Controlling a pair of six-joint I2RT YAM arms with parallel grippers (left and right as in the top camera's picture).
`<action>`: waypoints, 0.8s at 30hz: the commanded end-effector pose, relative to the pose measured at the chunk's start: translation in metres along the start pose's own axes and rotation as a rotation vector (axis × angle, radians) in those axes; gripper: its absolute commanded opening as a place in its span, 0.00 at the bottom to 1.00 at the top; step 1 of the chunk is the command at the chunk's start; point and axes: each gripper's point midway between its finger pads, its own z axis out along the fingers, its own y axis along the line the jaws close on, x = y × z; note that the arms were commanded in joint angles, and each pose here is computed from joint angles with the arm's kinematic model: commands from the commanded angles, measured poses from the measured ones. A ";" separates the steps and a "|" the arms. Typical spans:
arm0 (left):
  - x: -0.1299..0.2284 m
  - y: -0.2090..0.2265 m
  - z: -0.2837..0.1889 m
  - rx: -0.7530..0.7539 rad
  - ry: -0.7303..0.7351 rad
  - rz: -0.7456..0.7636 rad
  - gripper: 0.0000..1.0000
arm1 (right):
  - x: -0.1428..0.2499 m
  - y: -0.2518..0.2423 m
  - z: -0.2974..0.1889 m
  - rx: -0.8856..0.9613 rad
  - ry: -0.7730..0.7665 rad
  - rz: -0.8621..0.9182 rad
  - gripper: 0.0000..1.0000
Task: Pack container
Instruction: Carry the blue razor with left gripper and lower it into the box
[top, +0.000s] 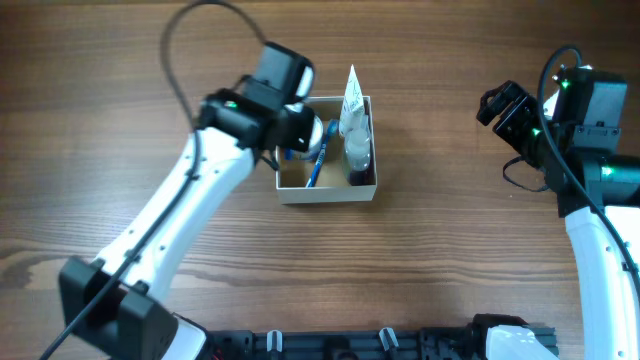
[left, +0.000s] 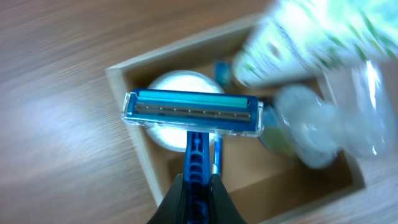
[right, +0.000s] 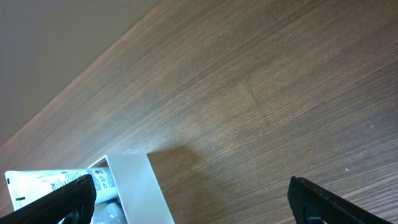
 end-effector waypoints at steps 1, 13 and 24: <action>0.014 -0.018 0.033 0.017 0.084 0.282 0.04 | -0.005 0.005 -0.002 -0.017 -0.007 0.014 1.00; 0.040 -0.026 0.068 0.090 0.209 0.450 0.18 | -0.005 0.005 -0.002 -0.017 -0.007 0.014 1.00; 0.036 -0.009 0.055 -0.015 0.202 0.325 0.26 | -0.005 0.005 -0.002 -0.017 -0.007 0.014 1.00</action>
